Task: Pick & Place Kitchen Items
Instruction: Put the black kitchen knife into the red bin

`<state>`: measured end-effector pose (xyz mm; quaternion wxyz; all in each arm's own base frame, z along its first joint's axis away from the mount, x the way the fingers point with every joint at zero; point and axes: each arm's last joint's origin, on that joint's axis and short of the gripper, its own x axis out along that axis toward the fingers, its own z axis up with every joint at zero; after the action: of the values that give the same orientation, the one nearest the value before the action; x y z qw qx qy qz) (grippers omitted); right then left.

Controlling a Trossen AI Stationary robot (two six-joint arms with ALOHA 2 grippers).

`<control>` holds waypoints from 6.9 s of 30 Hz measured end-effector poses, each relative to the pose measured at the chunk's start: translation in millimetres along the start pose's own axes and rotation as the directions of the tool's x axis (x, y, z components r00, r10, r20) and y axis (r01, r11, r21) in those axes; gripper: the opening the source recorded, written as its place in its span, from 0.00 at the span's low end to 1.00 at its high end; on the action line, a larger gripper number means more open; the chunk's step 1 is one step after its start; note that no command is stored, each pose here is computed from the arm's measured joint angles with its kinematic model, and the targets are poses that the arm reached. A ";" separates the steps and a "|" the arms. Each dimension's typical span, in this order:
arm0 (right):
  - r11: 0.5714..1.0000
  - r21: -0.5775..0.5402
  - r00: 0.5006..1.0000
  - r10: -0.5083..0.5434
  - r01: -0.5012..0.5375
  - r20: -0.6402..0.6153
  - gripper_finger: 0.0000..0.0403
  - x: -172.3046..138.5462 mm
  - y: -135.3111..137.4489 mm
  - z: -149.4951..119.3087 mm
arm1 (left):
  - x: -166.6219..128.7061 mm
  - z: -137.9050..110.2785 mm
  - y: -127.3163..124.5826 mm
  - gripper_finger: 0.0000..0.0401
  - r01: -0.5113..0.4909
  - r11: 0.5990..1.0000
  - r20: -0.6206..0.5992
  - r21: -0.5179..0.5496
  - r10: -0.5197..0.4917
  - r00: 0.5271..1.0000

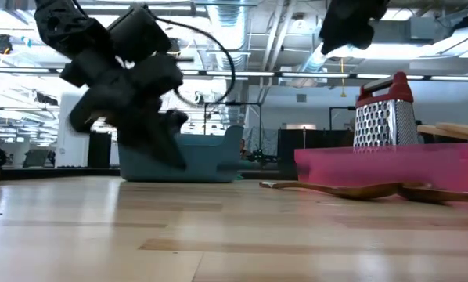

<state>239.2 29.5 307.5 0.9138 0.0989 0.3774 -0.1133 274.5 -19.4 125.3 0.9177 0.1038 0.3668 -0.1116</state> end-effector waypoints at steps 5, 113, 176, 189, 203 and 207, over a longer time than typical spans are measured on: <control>0.989 -0.129 0.997 -0.076 0.074 -0.012 0.56 35.3 13.3 -0.3 | -25.2 2.4 12.9 0.08 -0.037 0.993 0.085 -0.111 0.047 0.995; 0.689 -0.654 0.384 0.721 -0.313 0.577 0.16 -170.8 32.7 70.3 | -204.1 32.3 7.7 0.37 -0.298 0.897 0.661 -0.328 0.443 0.606; 0.668 0.252 0.713 -0.638 0.700 -0.290 0.17 -14.7 -19.1 -90.4 | -204.0 33.5 5.7 0.36 -0.252 0.928 0.692 -0.275 0.373 0.618; 0.687 0.235 0.715 -0.583 0.688 -0.387 0.17 19.9 -33.2 -128.7 | -204.1 33.4 5.8 0.36 -0.253 0.926 0.691 -0.280 0.377 0.616; 0.741 0.282 0.772 -0.473 0.609 -0.424 0.17 38.1 -59.2 -137.7 | -203.9 33.4 5.8 0.36 -0.253 0.927 0.691 -0.278 0.376 0.618; 0.756 0.277 0.780 -0.454 0.593 -0.430 0.17 41.1 -62.8 -135.1 | -203.9 33.4 5.8 0.36 -0.253 0.927 0.691 -0.278 0.376 0.618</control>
<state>159.7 0.1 178.3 0.7251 0.1888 0.5091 -0.4235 153.9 3.3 291.7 0.9968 0.0420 -0.0486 0.0475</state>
